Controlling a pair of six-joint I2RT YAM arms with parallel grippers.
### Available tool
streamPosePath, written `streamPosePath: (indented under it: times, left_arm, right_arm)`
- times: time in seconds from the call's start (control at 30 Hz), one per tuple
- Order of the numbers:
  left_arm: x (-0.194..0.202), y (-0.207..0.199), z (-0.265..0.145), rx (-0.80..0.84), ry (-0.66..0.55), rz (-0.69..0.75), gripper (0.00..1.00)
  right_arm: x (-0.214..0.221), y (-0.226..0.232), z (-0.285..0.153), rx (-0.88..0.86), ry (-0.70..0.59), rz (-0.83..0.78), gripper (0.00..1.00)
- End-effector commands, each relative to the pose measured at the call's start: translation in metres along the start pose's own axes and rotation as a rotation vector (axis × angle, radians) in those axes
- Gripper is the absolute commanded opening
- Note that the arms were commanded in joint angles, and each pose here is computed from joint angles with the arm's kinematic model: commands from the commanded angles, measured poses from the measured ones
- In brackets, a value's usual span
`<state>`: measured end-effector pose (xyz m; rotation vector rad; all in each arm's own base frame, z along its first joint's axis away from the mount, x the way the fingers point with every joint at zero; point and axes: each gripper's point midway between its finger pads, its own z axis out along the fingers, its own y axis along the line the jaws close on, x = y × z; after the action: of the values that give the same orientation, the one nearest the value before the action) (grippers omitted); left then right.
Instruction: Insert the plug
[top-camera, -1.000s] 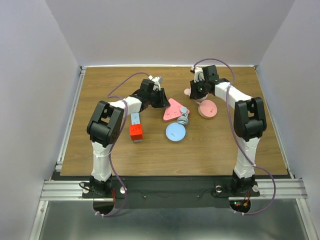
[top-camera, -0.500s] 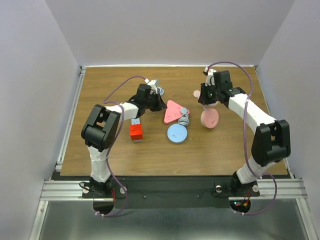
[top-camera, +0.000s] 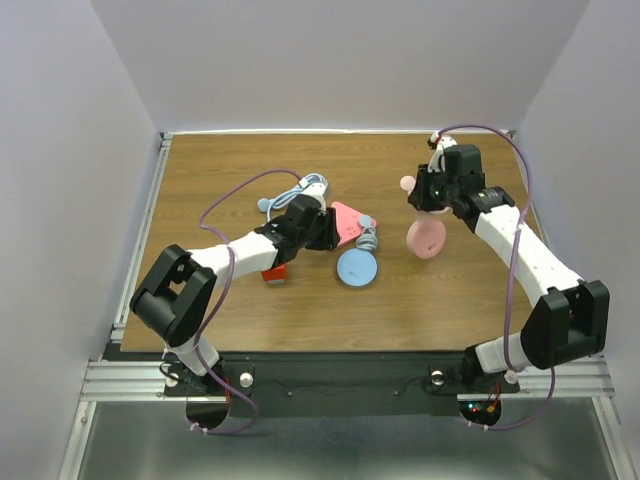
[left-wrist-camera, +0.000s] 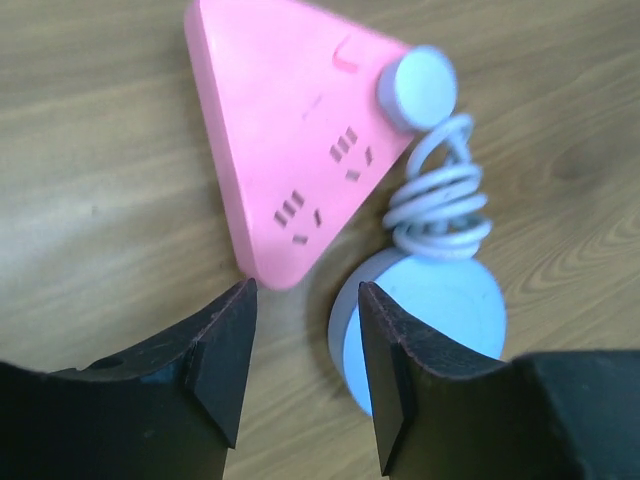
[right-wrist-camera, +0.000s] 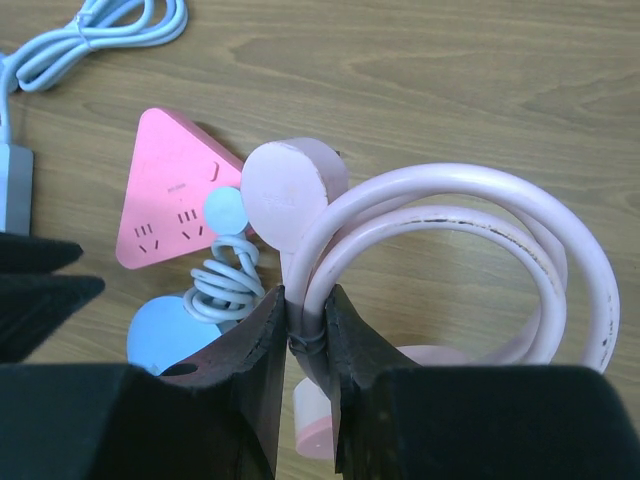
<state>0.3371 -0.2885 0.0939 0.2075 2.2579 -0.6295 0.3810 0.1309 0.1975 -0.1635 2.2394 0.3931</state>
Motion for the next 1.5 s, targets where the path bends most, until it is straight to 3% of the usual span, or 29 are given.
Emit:
streamPosePath:
  times: [0.0,0.2,0.6,0.83,1.13,1.33,1.47]
  left_arm:
    - [0.036,0.035,-0.011,-0.19,0.082,0.041,0.54]
    - [0.074,0.047,-0.024,-0.248,0.191,0.051,0.46]
    - [0.116,0.002,-0.002,-0.147,0.322,0.165,0.48]
    - [0.104,-0.06,0.017,0.023,0.31,0.193,0.48]
    - [0.084,-0.147,0.052,0.299,0.318,0.107,0.48]
    - [0.052,-0.168,0.078,0.307,0.236,0.093,0.5]
    - [0.035,-0.158,0.081,0.282,0.209,0.079,0.51]
  right_arm:
    - [-0.045,0.007,-0.027,0.012,-0.146,0.01,0.0]
    - [-0.061,0.012,-0.049,0.012,-0.213,0.017,0.0]
    - [-0.07,0.013,-0.069,0.024,-0.248,0.022,0.01]
    - [-0.075,0.007,-0.084,0.072,-0.272,0.027,0.01]
    - [-0.088,-0.001,-0.106,0.136,-0.308,0.044,0.01]
    - [-0.073,-0.007,-0.104,0.165,-0.27,0.047,0.01]
    - [-0.058,-0.008,-0.101,0.159,-0.234,0.046,0.01]
